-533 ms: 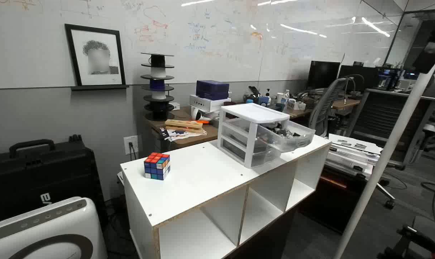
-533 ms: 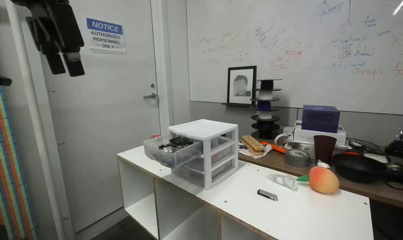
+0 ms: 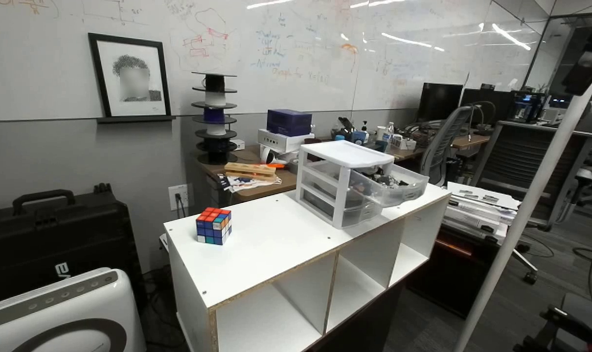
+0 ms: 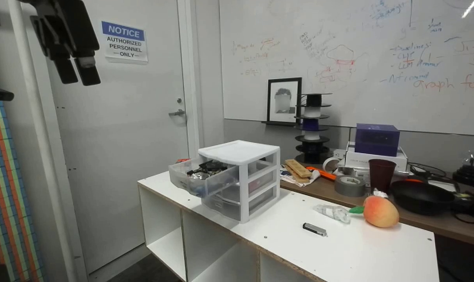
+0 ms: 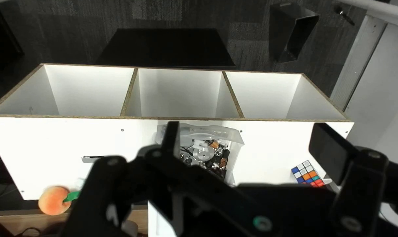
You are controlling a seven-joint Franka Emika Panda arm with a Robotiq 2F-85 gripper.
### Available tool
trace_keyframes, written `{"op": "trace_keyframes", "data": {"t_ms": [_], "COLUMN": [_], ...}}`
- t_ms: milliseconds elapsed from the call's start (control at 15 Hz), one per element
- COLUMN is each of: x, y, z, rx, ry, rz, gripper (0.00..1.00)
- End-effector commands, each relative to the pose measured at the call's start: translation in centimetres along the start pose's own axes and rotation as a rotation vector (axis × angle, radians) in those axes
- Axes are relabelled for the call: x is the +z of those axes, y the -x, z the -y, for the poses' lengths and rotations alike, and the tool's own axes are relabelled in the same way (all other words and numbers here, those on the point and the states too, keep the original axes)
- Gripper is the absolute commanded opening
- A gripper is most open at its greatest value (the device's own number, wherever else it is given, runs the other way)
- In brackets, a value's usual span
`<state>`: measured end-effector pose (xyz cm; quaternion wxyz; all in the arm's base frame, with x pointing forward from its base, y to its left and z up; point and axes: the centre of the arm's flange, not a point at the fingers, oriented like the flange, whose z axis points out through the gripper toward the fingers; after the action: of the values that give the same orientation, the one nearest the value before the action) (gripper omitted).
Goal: Put the plastic bag and grey thing on the table in the open drawer and then close the drawer
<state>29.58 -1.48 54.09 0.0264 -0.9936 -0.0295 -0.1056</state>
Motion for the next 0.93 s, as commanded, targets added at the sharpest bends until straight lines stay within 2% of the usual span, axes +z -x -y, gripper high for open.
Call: {"op": "trace_keyframes", "data": {"t_ms": [0,200,400,867], "x": [0.0,0.0,-0.3,-1.4], "y": [0.0,0.0,-1.5,-9.5], "z": [0.0,0.0,-0.5,-4.4], "rx": [0.000,0.000,-0.037,-0.212], "ry": [0.000,0.000,0.038,0.107], "rz": [0.000,0.000,-0.004,0.071], "gripper": [1.00,1.00,1.00,1.00]}}
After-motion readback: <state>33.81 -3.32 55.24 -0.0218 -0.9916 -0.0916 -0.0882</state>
